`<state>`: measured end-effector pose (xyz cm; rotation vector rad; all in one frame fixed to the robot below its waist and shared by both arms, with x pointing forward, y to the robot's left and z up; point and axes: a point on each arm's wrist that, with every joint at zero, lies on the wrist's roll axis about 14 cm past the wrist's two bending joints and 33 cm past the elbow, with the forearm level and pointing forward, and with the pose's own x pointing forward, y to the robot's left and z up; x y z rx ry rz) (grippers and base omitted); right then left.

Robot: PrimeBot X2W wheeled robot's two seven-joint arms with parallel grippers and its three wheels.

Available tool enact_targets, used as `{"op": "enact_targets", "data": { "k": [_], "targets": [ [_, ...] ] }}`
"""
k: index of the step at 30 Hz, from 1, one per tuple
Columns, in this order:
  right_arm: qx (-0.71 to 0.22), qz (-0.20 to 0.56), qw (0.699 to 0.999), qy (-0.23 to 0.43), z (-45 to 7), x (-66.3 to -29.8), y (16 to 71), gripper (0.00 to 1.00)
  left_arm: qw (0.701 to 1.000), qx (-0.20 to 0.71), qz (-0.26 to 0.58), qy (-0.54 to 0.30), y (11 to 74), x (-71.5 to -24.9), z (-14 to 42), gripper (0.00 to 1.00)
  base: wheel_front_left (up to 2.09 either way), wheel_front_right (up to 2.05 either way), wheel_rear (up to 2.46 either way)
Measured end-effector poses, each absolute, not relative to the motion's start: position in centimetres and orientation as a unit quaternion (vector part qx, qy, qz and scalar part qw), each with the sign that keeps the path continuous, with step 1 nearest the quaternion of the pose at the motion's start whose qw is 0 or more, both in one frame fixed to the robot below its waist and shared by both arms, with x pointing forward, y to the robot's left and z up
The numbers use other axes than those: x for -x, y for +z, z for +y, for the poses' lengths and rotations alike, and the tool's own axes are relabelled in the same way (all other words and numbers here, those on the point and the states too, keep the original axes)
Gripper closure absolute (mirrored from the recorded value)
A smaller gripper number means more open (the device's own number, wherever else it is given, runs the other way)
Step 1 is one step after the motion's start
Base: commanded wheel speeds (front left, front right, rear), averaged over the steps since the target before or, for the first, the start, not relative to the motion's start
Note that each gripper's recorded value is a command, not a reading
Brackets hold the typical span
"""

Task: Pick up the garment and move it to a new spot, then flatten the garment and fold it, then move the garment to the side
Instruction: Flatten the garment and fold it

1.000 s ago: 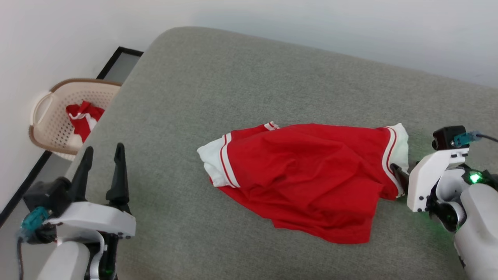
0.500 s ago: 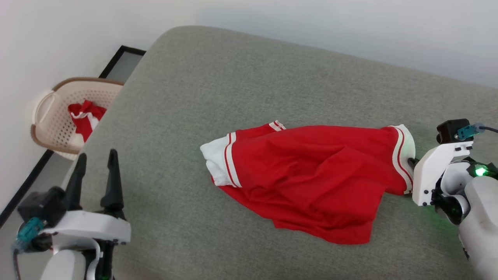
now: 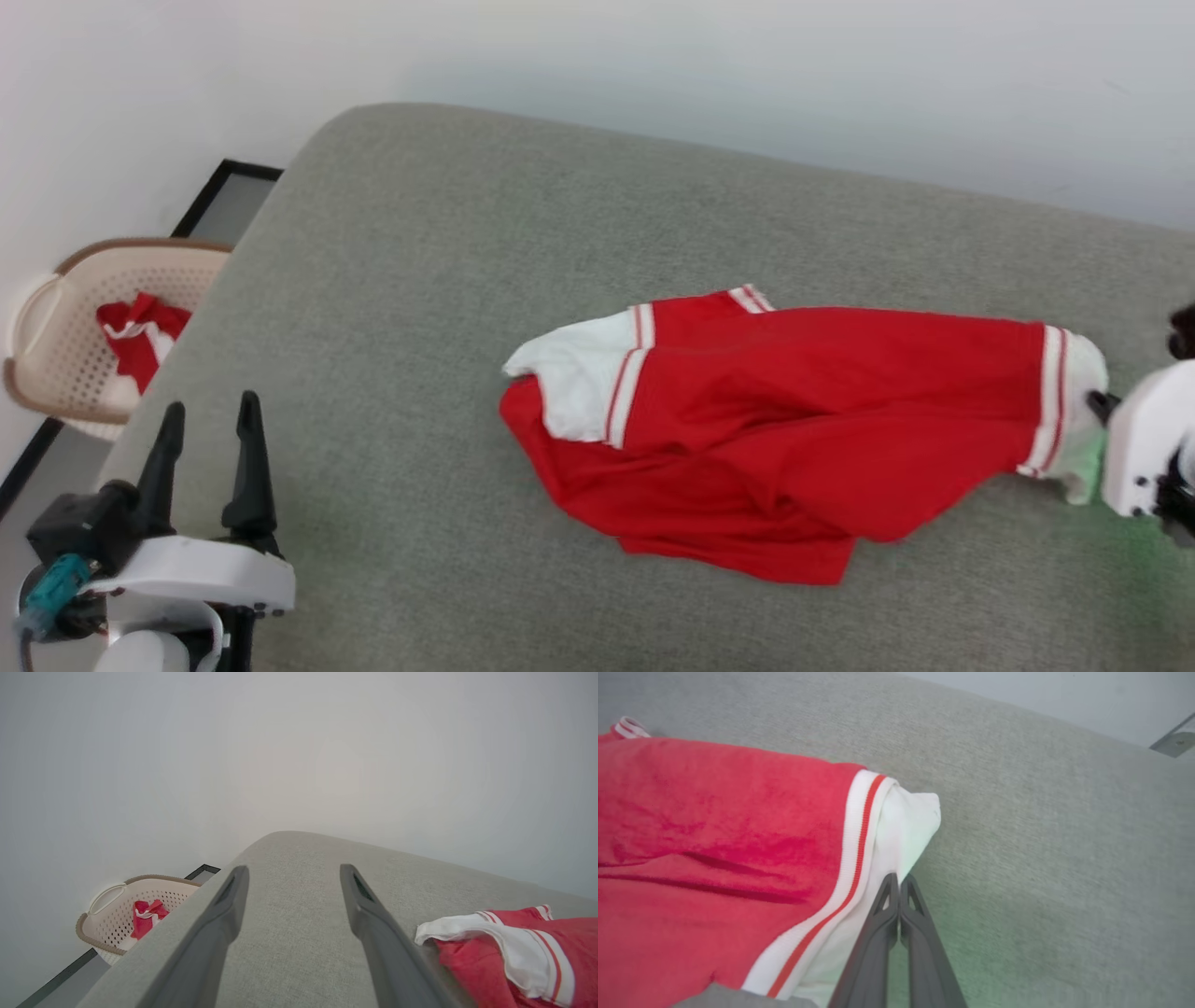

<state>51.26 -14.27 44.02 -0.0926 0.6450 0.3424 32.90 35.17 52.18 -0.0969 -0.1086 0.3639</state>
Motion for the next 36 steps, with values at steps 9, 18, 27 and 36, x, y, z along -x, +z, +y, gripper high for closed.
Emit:
{"op": "enact_targets", "data": {
  "k": [9, 18, 27, 36],
  "targets": [
    [0.024, 0.349, 0.928, 0.126, -19.1, -47.7, 42.9, 1.0, 0.984, 0.051, -0.056, 0.164, 52.1, -33.8, 34.1, 0.0, 0.0, 0.0, 0.0],
    [-0.004, 0.379, 0.919, 0.104, -19.4, -45.8, 39.9, 0.69, 0.985, 0.052, -0.052, 0.157, 51.9, -34.2, 33.8, 0.0, 0.0, 0.0, 0.0],
    [0.008, 0.353, 0.93, 0.104, -19.7, -46.5, 42.2, 0.0, 0.988, 0.045, -0.053, 0.142, 52.1, -34.6, 33.4, 0.0, 0.0, 0.0, 0.0],
    [0.012, 0.227, 0.969, 0.097, -21.4, -47.2, 48.2, 0.0, 0.99, 0.04, -0.055, 0.126, 52.3, -34.7, 32.8, 0.0, 0.0, 0.0, 0.0]
  ]
}}
